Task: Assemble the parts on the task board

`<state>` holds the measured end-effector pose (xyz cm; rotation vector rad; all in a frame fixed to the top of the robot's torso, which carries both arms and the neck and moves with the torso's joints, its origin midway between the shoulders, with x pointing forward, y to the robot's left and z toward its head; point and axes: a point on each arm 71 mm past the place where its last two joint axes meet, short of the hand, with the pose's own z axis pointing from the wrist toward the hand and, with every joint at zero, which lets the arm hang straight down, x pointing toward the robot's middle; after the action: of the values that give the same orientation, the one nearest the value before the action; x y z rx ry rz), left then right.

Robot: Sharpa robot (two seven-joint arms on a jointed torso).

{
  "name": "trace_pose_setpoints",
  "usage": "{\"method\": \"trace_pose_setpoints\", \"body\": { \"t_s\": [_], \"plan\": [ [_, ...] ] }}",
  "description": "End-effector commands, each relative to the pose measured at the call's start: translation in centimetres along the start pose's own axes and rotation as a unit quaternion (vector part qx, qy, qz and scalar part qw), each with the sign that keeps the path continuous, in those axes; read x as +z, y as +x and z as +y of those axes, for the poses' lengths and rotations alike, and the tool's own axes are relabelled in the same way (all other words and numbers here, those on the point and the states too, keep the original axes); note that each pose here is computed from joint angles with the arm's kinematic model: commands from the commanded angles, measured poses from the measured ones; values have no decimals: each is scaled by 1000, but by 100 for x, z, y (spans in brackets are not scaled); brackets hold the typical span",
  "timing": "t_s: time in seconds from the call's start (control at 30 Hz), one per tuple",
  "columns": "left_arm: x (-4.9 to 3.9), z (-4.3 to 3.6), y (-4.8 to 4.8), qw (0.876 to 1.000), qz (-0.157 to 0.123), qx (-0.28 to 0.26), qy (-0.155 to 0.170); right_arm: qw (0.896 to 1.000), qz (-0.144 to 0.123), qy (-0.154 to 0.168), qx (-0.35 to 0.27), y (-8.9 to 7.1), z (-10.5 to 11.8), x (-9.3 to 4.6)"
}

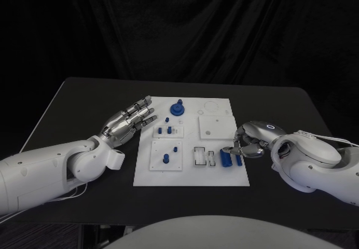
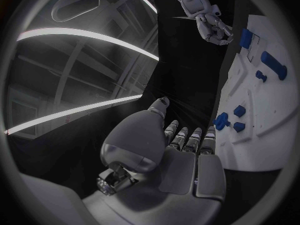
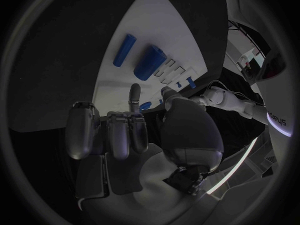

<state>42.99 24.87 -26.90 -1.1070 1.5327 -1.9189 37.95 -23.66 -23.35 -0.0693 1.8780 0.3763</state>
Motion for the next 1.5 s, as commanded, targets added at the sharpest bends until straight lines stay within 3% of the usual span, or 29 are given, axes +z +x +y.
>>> {"method": "trace_pose_setpoints", "body": {
  "t_s": [0.03, 1.5],
  "plan": [
    [7, -1, 18, 1000, 5, -6, 7, 999, 9, 25, -25, 31, -17, 4],
    [1, 56, 21, 1000, 10, -12, -7, 996, 84, 23, -31, 503, 92, 173]
  ]
}}
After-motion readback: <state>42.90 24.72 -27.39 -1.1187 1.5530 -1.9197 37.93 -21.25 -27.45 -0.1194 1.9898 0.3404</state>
